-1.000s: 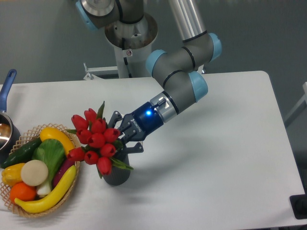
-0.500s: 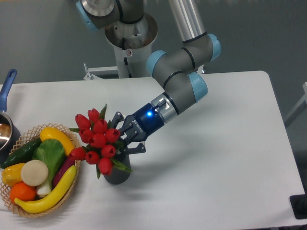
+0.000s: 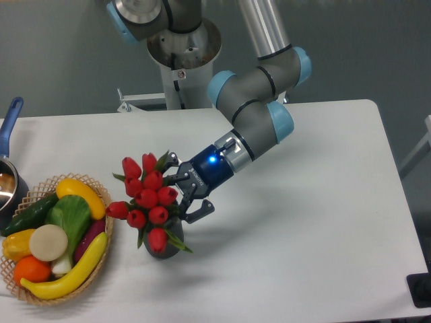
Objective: Insert the flowers into the vase
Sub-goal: 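Open the gripper to release the tulips in the vase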
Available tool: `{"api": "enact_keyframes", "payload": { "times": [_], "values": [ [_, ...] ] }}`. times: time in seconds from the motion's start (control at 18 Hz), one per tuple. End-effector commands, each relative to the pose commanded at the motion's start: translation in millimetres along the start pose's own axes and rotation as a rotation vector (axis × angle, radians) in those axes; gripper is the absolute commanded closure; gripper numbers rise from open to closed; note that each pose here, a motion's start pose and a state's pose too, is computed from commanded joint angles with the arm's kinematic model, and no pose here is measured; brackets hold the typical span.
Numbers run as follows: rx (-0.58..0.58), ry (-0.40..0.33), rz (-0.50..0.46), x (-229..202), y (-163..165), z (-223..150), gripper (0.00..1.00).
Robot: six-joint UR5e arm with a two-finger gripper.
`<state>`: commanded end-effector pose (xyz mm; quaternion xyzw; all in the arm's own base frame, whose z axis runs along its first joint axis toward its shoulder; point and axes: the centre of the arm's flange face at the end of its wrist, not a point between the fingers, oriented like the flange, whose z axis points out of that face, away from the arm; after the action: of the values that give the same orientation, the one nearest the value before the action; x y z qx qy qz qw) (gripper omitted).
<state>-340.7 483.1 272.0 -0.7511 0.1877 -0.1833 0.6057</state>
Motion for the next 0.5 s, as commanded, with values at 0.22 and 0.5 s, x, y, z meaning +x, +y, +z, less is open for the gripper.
{"api": "enact_keyframes", "payload": {
  "times": [0.22, 0.5],
  "values": [
    [-0.006, -0.021, 0.030, -5, -7, -10, 0.00],
    [-0.211, -0.101, 0.118, -2, -24, -38, 0.00]
  ]
}}
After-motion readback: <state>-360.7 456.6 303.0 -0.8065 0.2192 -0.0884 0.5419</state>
